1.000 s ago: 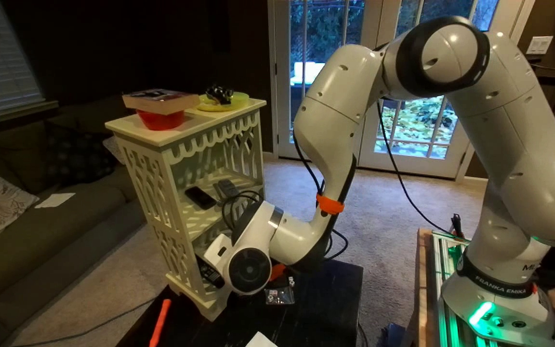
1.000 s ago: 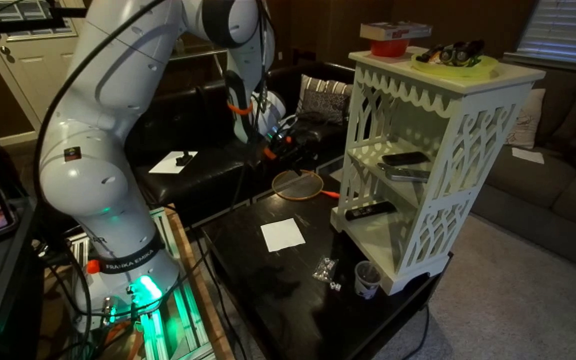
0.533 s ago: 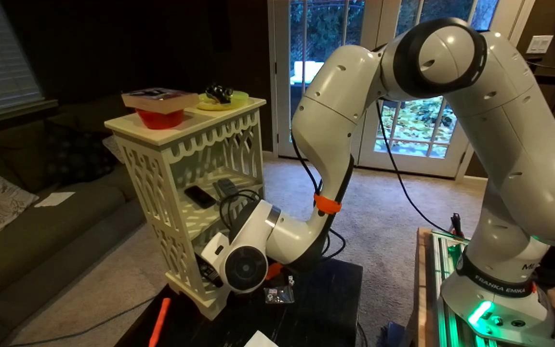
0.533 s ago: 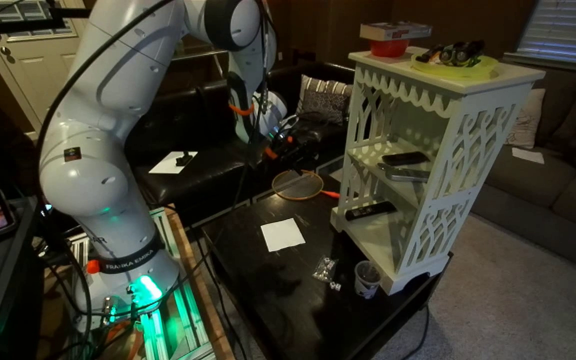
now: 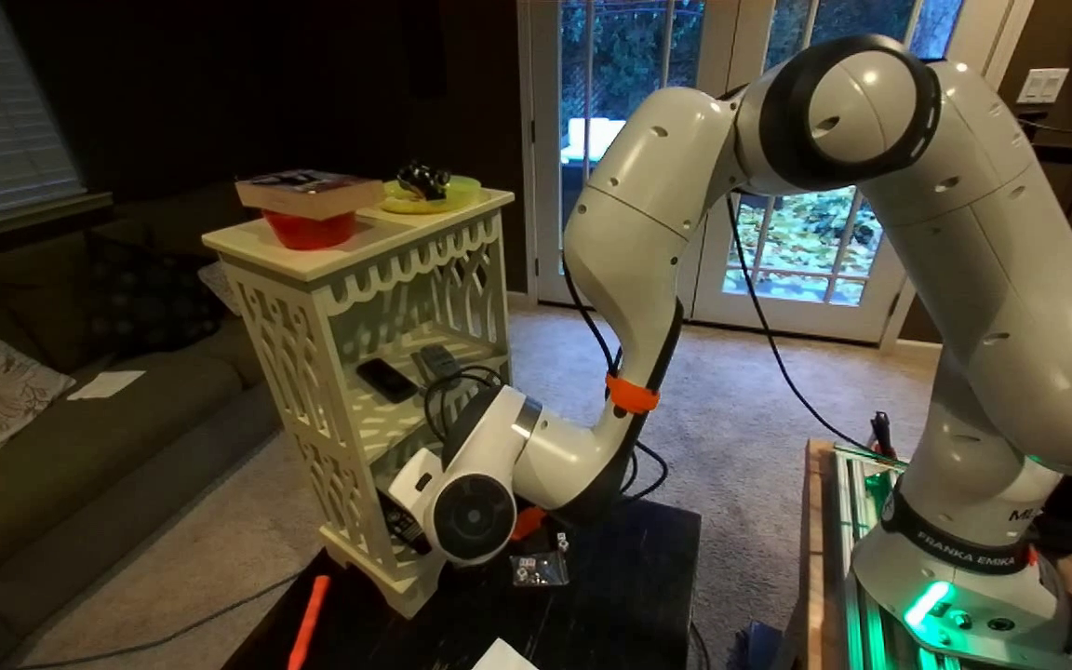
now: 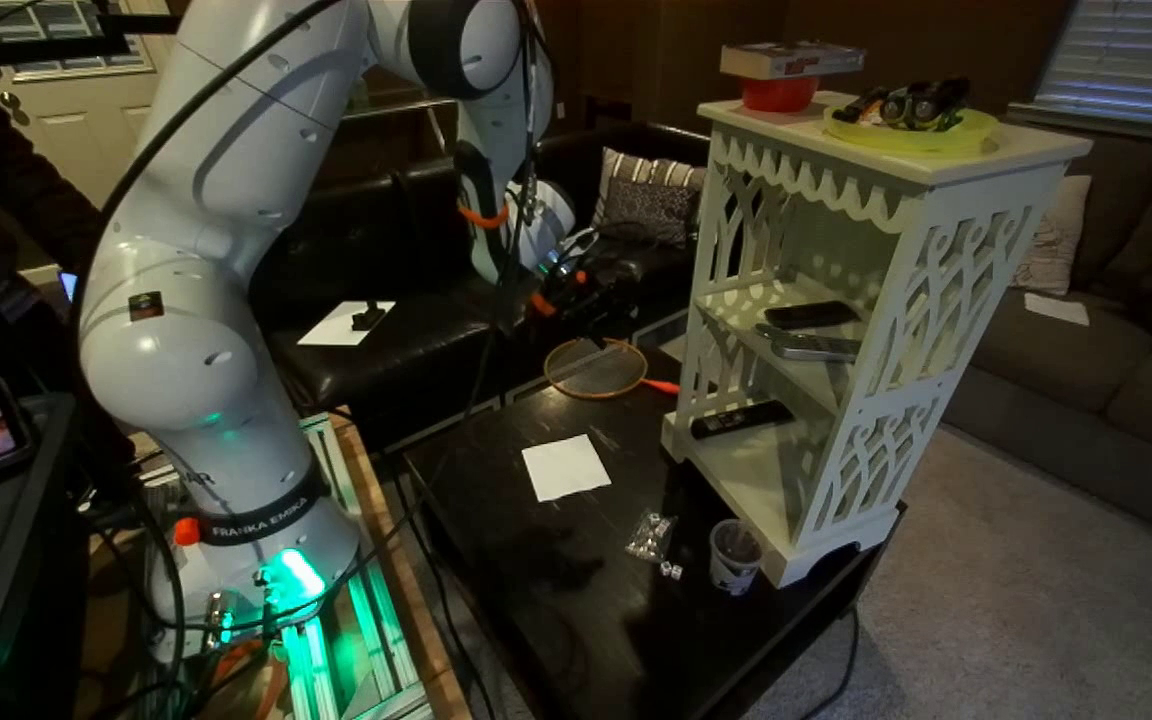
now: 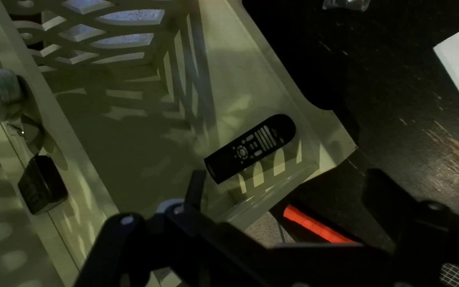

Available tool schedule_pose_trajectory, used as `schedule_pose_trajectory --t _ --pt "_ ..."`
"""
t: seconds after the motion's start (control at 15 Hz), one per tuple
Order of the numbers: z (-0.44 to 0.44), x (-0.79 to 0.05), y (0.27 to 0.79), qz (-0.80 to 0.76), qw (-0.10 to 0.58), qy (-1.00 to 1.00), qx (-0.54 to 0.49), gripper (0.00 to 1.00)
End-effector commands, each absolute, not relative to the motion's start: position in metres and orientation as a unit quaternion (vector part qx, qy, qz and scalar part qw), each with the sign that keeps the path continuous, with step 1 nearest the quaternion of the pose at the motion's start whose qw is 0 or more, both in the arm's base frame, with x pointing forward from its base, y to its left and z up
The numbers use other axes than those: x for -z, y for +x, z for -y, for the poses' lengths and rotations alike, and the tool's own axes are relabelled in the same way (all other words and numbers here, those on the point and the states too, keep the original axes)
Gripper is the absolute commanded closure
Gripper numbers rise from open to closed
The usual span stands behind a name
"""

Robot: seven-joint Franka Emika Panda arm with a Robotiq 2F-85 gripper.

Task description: Put the silver spoon on top of the shelf.

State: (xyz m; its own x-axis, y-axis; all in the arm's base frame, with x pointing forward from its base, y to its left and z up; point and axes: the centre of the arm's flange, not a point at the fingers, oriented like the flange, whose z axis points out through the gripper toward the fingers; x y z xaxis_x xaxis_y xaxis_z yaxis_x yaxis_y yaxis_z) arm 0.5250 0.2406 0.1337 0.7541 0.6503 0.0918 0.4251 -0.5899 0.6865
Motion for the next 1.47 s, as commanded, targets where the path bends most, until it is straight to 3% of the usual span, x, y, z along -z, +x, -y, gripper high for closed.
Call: schedule_pose_trajectory --t 0.0,0.4,0.67,1.0,1.07,1.4 --pt "-0.222 -0.127 0.553 -0.252 0.362 0.881 -0.171 0.00" --pt "-0.155 -0.139 0.623 -0.185 0.410 0.874 -0.184 0.00" --pt "-0.122 -0.160 0.638 -0.216 0.372 0.875 -0.223 0.00" --pt "-0.107 -0.169 0.638 -0.297 0.265 0.882 -0.252 0.00" --pt "-0.109 -0.164 0.639 -0.266 0.293 0.886 -0.244 0.00" --pt "-0.109 -0.166 0.639 -0.285 0.268 0.886 -0.249 0.00"
